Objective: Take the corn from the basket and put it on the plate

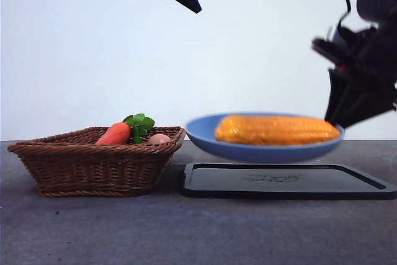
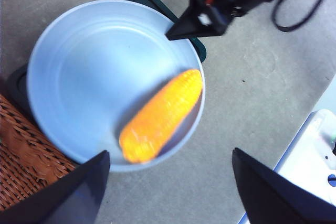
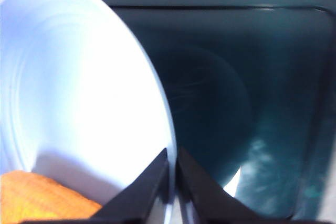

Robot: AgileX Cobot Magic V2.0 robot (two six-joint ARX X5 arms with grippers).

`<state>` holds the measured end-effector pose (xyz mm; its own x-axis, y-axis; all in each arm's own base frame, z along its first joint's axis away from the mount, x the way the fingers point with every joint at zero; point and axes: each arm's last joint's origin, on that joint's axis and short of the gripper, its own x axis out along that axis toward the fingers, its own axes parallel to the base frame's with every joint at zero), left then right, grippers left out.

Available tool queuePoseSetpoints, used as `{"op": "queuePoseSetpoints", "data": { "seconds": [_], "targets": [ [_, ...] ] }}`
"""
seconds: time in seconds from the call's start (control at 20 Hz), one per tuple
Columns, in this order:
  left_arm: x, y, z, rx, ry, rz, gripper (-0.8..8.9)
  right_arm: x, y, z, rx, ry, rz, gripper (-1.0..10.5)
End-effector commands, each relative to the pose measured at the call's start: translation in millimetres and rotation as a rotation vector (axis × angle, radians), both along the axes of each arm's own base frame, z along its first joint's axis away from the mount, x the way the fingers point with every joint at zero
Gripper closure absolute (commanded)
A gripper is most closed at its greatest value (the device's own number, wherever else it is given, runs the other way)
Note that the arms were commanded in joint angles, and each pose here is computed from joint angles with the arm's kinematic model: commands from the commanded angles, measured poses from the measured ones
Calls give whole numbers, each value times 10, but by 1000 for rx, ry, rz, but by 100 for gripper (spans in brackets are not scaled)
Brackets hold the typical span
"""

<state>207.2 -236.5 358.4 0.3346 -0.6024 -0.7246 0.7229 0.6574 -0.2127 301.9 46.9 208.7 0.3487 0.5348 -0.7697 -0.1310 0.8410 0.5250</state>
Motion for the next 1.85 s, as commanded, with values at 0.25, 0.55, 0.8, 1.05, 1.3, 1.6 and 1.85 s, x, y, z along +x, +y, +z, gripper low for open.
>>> {"op": "queuePoseSetpoints", "data": {
  "seconds": [0.25, 0.55, 0.8, 1.05, 1.3, 1.6, 1.85],
  "targets": [
    [-5, -24, 77, -20, -28, -12, 432, 430, -140, -211, -7, 19, -29, 945],
    [-3, -26, 79, -22, -30, -12, 432, 540, -172, -353, -20, 49, -27, 945],
    [-2, -28, 82, -25, -33, -12, 432, 551, -172, -440, -31, 70, -13, 945],
    [14, -14, 82, -24, -33, -5, 432, 547, -171, -435, -26, 76, -16, 779],
    [43, 12, 81, -23, -32, 7, 433, 469, -178, -203, -21, 34, -15, 738],
    [61, 31, 80, -19, -35, 10, 436, 42, -172, 505, -27, -83, 17, 738],
    [61, 31, 80, -19, -35, 10, 444, -605, -14, 1000, -50, -118, 148, 738]
  ]
}}
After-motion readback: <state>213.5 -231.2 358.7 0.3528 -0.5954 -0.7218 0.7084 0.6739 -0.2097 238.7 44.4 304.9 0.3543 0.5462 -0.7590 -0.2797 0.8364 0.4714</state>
